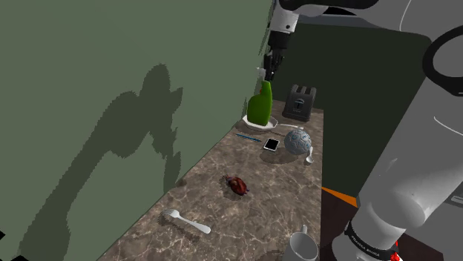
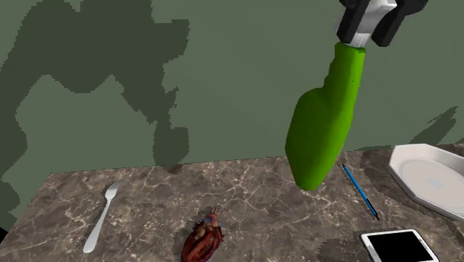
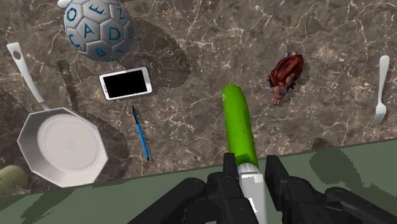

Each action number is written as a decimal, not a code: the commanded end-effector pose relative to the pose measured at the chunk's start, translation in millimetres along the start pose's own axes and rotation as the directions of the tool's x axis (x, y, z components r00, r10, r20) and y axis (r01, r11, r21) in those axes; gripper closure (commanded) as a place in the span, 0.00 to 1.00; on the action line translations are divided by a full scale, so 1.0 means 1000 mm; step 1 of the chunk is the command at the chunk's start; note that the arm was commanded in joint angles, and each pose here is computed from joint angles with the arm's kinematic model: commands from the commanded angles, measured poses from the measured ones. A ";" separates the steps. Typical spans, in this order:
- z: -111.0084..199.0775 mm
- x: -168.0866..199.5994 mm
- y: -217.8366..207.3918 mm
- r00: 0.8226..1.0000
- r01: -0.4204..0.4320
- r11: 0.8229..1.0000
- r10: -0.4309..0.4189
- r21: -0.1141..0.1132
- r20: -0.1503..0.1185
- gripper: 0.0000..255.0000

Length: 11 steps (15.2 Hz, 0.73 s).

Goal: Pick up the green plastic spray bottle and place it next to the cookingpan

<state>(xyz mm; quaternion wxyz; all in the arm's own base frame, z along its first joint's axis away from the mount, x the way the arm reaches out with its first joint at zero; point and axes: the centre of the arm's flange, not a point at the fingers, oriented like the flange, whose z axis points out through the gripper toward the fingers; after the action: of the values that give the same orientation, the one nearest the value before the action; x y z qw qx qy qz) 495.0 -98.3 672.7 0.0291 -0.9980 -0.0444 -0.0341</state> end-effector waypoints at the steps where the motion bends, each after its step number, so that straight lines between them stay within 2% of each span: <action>1: 0.004 -0.007 0.024 1.000 0.001 1.000 -0.001 0.000 -0.001 1.00; 11: 0.028 -0.044 0.148 1.000 0.001 1.000 -0.001 0.000 -0.001 1.00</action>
<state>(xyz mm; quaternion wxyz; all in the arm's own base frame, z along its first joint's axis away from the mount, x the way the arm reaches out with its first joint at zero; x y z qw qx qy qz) 469.2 -236.0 636.5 0.0291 -0.9980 -0.0443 -0.0342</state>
